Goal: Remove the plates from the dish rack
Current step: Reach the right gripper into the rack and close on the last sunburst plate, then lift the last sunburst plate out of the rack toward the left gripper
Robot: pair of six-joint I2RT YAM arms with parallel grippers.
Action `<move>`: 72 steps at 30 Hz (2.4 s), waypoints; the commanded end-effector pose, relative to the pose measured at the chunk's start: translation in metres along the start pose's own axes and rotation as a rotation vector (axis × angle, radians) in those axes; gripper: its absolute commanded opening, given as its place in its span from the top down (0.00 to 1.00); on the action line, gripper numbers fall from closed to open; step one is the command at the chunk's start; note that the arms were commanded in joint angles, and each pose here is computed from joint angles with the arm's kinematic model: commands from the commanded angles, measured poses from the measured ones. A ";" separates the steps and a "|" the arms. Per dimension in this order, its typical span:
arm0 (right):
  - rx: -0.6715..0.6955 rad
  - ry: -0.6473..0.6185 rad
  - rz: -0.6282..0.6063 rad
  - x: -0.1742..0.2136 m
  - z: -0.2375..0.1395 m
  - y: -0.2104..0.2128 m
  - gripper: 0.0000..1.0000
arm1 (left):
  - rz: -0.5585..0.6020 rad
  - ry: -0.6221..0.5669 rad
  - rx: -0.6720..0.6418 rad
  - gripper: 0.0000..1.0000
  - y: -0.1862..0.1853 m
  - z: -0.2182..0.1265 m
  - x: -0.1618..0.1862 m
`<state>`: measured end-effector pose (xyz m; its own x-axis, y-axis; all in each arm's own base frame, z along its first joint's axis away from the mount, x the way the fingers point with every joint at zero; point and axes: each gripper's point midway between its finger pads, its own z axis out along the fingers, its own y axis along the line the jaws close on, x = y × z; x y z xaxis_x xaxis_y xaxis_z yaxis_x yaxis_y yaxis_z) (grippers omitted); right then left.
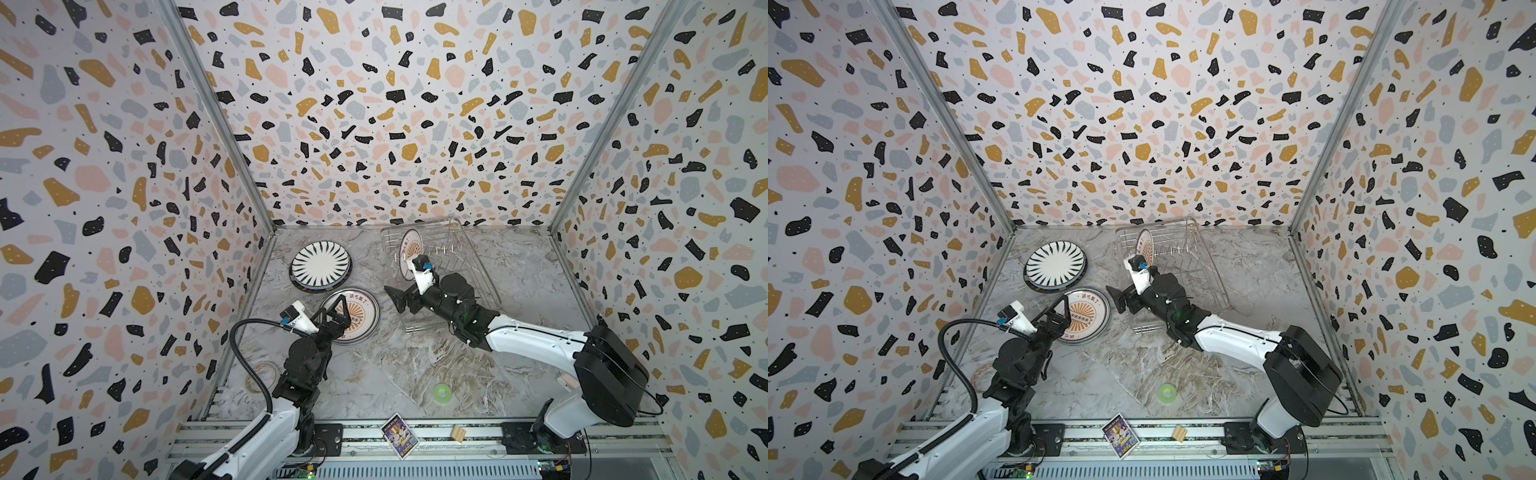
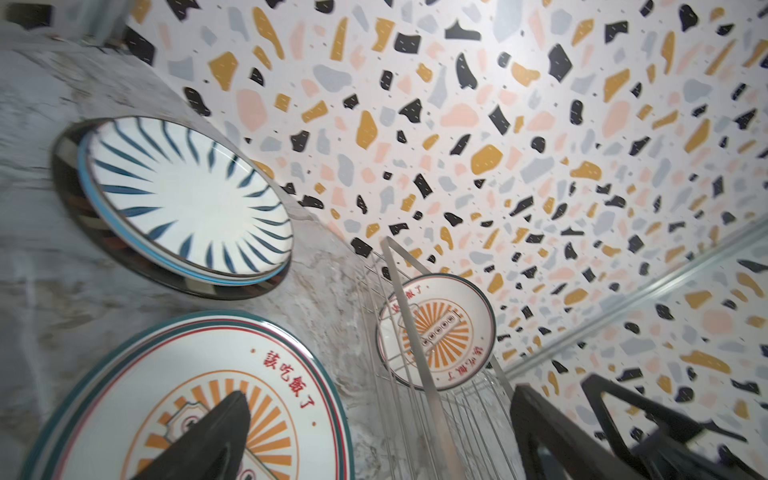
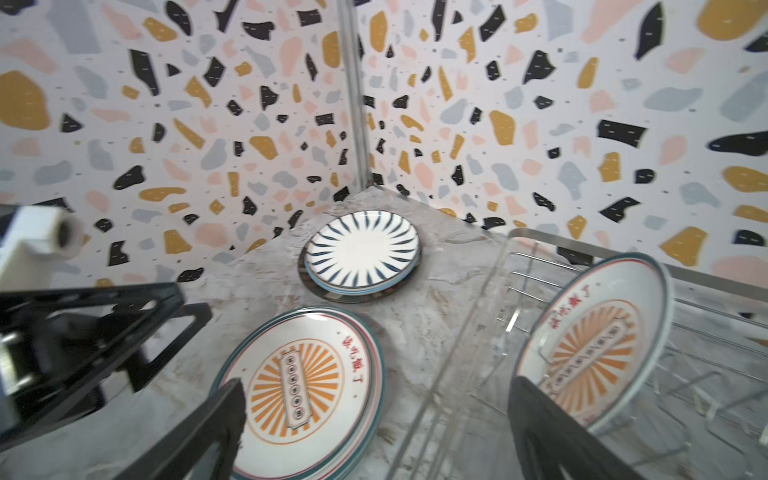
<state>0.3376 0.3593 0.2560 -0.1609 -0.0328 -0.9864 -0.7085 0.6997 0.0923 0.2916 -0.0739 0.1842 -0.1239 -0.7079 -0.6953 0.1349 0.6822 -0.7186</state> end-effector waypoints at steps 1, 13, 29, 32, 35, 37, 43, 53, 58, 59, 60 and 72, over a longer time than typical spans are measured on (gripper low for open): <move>0.157 -0.002 0.034 -0.022 0.006 -0.043 0.01 | 0.036 0.009 0.184 0.00 -0.048 0.007 -0.008; 0.442 0.104 0.059 -0.009 0.050 -0.135 0.00 | 0.025 0.152 0.375 0.00 -0.110 0.006 0.032; 0.654 0.241 0.030 0.019 0.096 -0.167 0.49 | 0.088 0.180 0.413 0.00 -0.116 0.025 0.051; 0.676 0.243 0.021 0.016 0.091 -0.165 0.57 | 0.082 0.191 0.419 0.00 -0.117 0.026 0.053; 0.679 0.232 0.028 0.014 0.086 -0.166 0.63 | 0.081 0.192 0.418 0.00 -0.117 0.025 0.053; 0.676 0.229 0.032 0.013 0.084 -0.166 0.70 | 0.077 0.189 0.415 0.00 -0.116 0.025 0.052; 0.665 0.232 0.036 0.015 0.088 -0.165 0.78 | 0.076 0.185 0.406 0.00 -0.114 0.023 0.052; 0.706 0.215 -0.005 0.006 0.088 -0.164 0.87 | 0.081 0.177 0.383 0.00 -0.110 0.024 0.051; 0.722 0.193 -0.022 -0.004 0.087 -0.160 0.89 | 0.081 0.178 0.372 0.00 -0.107 0.024 0.052; 0.725 0.187 -0.025 -0.007 0.086 -0.159 0.90 | 0.081 0.178 0.372 0.00 -0.106 0.024 0.052; 0.733 0.181 -0.031 -0.009 0.086 -0.159 0.90 | 0.080 0.178 0.372 0.00 -0.106 0.024 0.052; 0.781 0.110 -0.083 -0.043 0.068 -0.148 0.91 | 0.075 0.170 0.370 0.00 -0.105 0.021 0.050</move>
<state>0.5023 0.3188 0.1945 -0.3526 -0.2284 -0.9075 -0.1059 0.9733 -0.2038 0.2943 -0.1859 0.2104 -0.3002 -0.5797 -0.7575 0.4580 0.6091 -0.6475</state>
